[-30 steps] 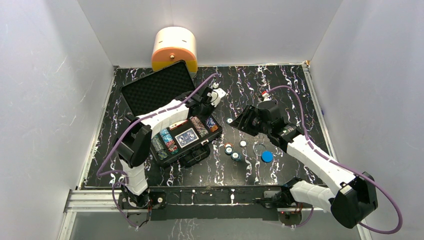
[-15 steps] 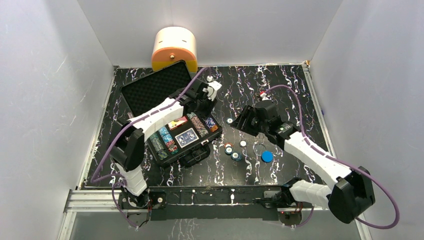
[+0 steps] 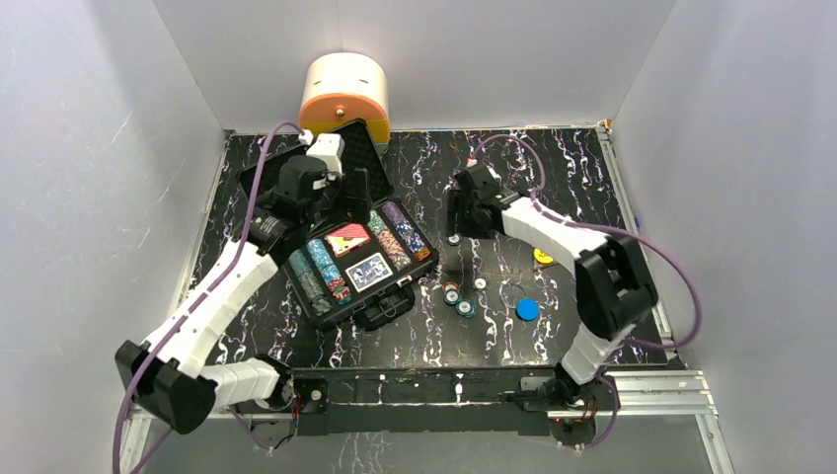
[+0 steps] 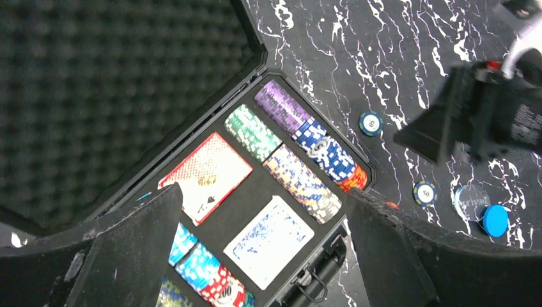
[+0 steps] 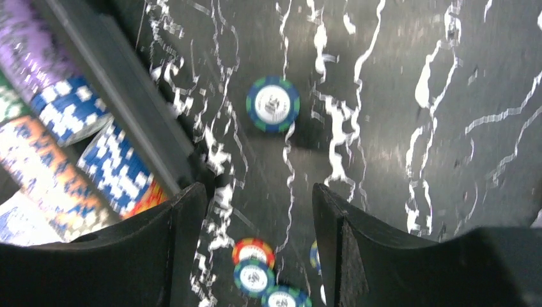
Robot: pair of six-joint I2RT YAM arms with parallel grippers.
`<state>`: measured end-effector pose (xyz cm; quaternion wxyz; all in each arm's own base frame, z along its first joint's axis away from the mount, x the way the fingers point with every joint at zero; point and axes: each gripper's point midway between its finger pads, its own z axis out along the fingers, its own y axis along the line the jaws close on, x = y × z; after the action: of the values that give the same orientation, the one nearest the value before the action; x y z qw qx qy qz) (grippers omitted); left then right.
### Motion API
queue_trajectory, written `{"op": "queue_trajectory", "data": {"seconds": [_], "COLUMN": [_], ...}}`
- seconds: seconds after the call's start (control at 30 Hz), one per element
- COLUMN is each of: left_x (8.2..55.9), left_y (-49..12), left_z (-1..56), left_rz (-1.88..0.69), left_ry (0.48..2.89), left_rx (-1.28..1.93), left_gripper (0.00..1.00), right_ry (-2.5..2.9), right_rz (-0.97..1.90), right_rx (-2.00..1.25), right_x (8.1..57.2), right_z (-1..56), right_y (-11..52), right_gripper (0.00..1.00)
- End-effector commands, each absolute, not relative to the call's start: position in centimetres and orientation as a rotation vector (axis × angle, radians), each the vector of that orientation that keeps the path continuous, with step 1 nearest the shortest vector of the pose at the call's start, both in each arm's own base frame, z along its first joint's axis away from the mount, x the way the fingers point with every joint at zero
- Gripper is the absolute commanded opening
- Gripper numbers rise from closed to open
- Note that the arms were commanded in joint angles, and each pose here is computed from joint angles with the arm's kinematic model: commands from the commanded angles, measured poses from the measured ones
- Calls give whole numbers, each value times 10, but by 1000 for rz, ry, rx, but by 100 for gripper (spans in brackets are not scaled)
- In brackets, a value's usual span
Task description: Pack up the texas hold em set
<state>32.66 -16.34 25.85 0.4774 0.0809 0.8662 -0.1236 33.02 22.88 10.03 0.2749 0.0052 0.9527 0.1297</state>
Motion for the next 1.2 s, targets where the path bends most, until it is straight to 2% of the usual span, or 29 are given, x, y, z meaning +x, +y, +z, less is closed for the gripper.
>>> {"op": "queue_trajectory", "data": {"seconds": [0.0, 0.27, 0.4, 0.67, 0.87, 1.03, 1.17], "left_x": [300, 274, 271, 274, 274, 273, 270], "left_y": [-143, -141, -157, -158, -160, -166, -180], "left_z": [245, 235, 222, 216, 206, 197, 185], "left_rz": [-274, -386, -481, -484, -497, -526, -602], "left_ry": [2184, 2177, 2193, 2184, 2203, 2231, 2250], "left_rx": [99, -2, 23, 5, -15, -2, 59], "left_gripper": [98, 98, 98, 98, 98, 98, 98], "right_ry": [2609, 2651, 2639, 2727, 2832, 2805, 2717], "right_rz": [170, 101, 71, 108, 48, 38, 71], "right_rx": [-72, -160, -215, -327, -337, -283, -213], "right_x": [355, 375, 384, 378, 366, 366, 374], "right_z": [86, 54, 46, 22, -1, 9, 39], "right_y": [225, 234, 233, 241, 233, 227, 227], "right_gripper": [70, 69, 69, 68, 46, 43, 44]}}
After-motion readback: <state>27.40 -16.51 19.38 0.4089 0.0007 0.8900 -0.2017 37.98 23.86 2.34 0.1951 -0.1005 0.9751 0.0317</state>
